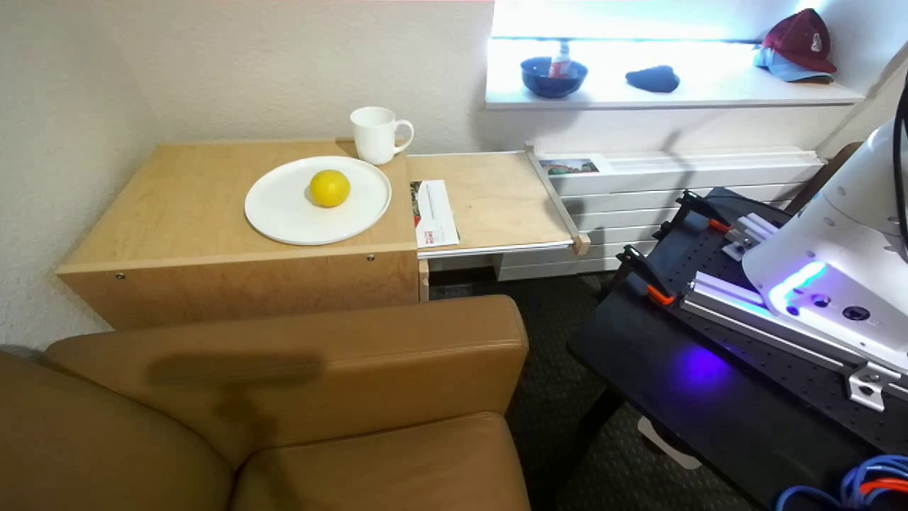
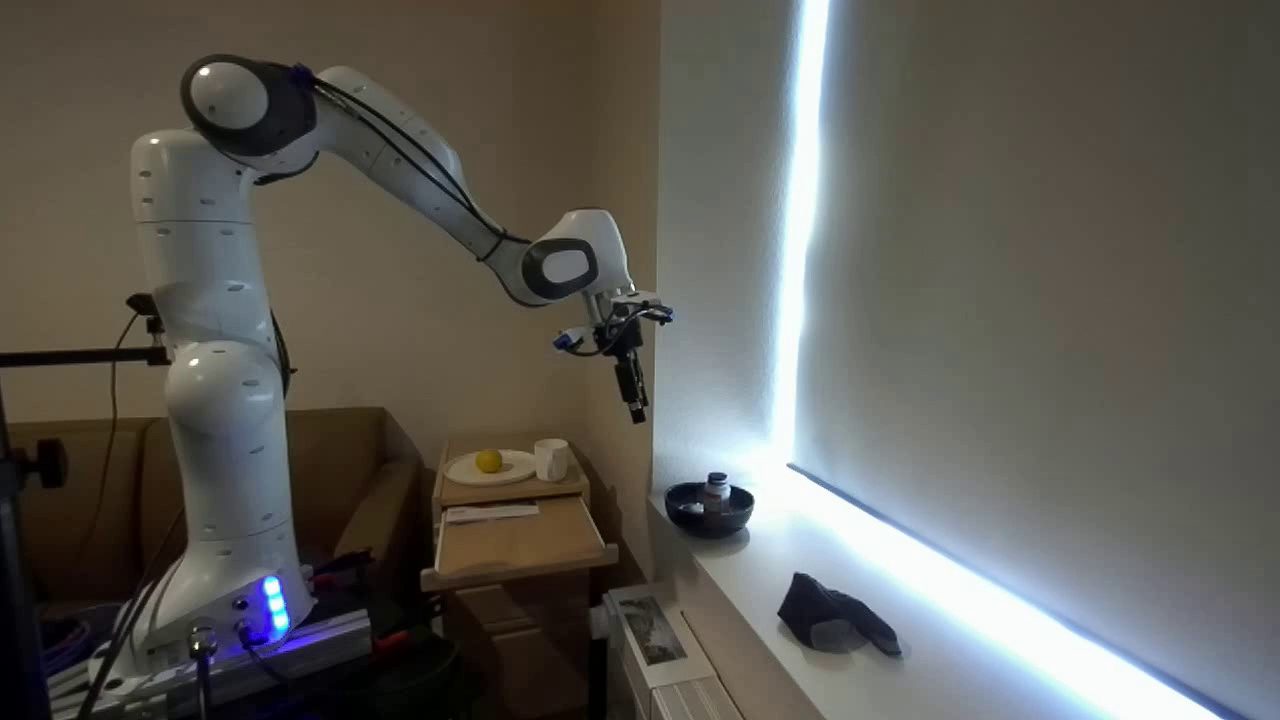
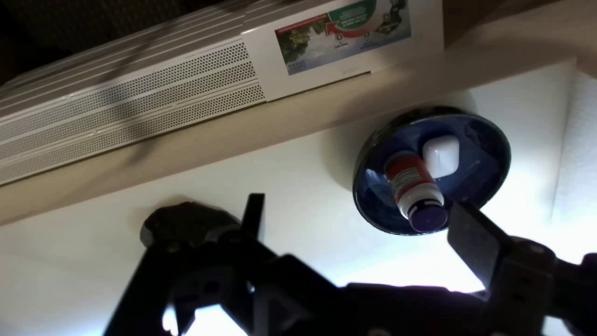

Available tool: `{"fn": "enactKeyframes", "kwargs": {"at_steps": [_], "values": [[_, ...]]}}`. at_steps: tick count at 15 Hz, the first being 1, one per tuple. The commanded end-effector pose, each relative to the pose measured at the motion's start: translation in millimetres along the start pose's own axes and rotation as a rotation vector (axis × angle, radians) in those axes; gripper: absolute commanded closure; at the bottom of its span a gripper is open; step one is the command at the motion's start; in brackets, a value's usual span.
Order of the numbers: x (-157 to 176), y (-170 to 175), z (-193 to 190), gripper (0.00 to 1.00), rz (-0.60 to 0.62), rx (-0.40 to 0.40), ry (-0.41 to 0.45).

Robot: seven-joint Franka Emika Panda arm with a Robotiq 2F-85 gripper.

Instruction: Pick up the container from the black bowl by the window and put it on next to the bowl.

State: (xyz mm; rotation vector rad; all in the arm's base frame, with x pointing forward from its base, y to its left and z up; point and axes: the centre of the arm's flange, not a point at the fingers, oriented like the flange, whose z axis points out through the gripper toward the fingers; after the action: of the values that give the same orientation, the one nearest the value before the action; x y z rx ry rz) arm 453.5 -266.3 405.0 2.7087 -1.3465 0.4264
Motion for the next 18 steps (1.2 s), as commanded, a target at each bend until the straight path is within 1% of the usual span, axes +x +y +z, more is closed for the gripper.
{"fn": "enactKeyframes", "kwargs": {"at_steps": [1, 2, 4, 6, 7, 8, 10, 11, 12, 13, 15, 17, 18], "values": [[47.0, -36.8, 36.8, 0.0, 0.199, 0.005, 0.042], [57.1, -45.0, 45.0, 0.0, 0.252, -0.003, 0.065], [71.1, -69.9, 56.0, 0.0, 0.354, -0.012, 0.056], [77.6, -81.5, 58.3, 0.0, 0.35, -0.005, -0.041], [54.8, -64.7, 57.0, 0.0, 0.331, 0.001, 0.013], [57.6, -74.1, 60.1, 0.0, 0.339, 0.001, -0.011], [61.7, -82.1, 60.2, 0.0, 0.341, 0.003, -0.02], [55.4, -75.4, 59.8, 0.0, 0.285, -0.005, 0.012], [54.4, -74.5, 65.9, 0.0, 0.212, 0.012, 0.018], [59.8, -76.7, 78.0, 0.0, 0.156, 0.055, -0.028], [67.6, -85.1, 97.2, 0.0, 0.077, 0.116, -0.071], [72.5, -95.8, 114.7, 0.0, 0.032, 0.111, -0.085], [77.3, -98.3, 127.3, 0.0, 0.031, 0.073, -0.072]]}}
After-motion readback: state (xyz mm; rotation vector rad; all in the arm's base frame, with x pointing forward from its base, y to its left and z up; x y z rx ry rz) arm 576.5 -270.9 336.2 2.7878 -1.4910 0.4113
